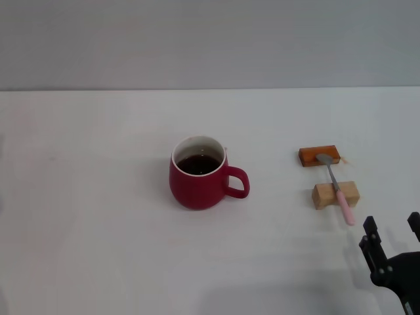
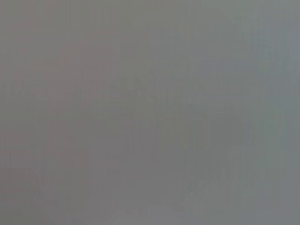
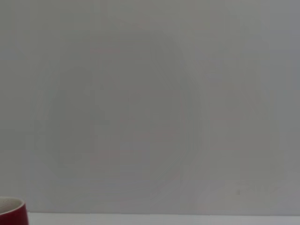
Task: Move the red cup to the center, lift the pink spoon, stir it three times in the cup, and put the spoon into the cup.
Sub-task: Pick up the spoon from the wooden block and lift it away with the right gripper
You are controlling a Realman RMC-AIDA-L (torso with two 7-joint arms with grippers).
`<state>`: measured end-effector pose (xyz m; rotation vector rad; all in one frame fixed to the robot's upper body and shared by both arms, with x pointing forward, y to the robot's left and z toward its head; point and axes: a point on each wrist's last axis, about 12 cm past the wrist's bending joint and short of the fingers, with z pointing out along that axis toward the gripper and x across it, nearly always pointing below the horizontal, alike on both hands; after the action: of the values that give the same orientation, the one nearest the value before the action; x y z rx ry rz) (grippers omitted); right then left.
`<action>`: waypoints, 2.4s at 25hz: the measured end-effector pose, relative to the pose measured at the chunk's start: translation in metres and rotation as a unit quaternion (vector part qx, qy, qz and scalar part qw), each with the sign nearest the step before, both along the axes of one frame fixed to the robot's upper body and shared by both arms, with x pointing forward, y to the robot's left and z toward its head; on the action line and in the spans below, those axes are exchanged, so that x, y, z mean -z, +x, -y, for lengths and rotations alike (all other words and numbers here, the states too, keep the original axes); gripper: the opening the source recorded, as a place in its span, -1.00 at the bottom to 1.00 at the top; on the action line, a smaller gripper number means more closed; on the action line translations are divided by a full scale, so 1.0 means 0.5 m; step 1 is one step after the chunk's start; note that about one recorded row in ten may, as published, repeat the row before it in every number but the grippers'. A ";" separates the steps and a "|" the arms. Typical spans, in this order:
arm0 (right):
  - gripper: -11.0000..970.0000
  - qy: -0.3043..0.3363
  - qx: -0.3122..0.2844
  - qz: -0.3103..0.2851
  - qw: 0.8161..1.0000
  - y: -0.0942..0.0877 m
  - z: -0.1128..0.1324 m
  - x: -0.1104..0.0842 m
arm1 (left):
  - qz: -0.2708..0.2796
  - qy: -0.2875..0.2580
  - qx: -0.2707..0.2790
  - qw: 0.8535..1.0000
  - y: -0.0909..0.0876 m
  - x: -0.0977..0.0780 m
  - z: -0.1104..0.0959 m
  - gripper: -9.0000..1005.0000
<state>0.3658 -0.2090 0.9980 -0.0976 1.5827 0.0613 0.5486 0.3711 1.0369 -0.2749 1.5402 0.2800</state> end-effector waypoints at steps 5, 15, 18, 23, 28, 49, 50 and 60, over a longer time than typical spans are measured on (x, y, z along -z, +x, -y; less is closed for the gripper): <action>0.41 0.023 -0.004 -0.006 1.000 0.009 0.008 0.010 | -0.002 -0.001 0.000 1.000 -0.001 0.002 0.002 0.68; 0.41 0.025 -0.032 -0.028 0.999 0.024 0.001 0.021 | -0.002 -0.002 0.001 1.000 -0.003 0.004 0.004 0.68; 0.41 0.024 -0.032 -0.033 0.999 0.027 0.001 0.024 | -0.002 -0.001 0.001 1.000 -0.003 0.004 0.004 0.68; 0.41 0.025 -0.027 -0.042 0.998 0.039 0.004 0.027 | -0.002 -0.002 0.002 1.000 -0.002 0.004 0.006 0.68; 0.40 0.027 -0.028 -0.048 0.998 0.049 0.003 0.028 | -0.001 -0.002 0.002 1.000 -0.001 0.003 0.007 0.68; 0.35 0.018 -0.052 -0.079 0.995 0.105 -0.001 0.038 | 0.002 -0.003 0.004 1.000 0.003 0.000 0.011 0.68; 0.35 0.019 -0.053 -0.079 0.995 0.107 -0.001 0.038 | 0.003 -0.003 0.005 1.000 0.003 0.000 0.011 0.68; 0.30 0.021 -0.058 -0.086 0.994 0.122 -0.003 0.040 | 0.005 -0.002 0.008 1.000 0.010 -0.004 0.014 0.68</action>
<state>0.4266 -0.2075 0.9781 -0.1552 1.7468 0.1988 0.5537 0.3641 1.0390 -0.2680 1.5325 0.2627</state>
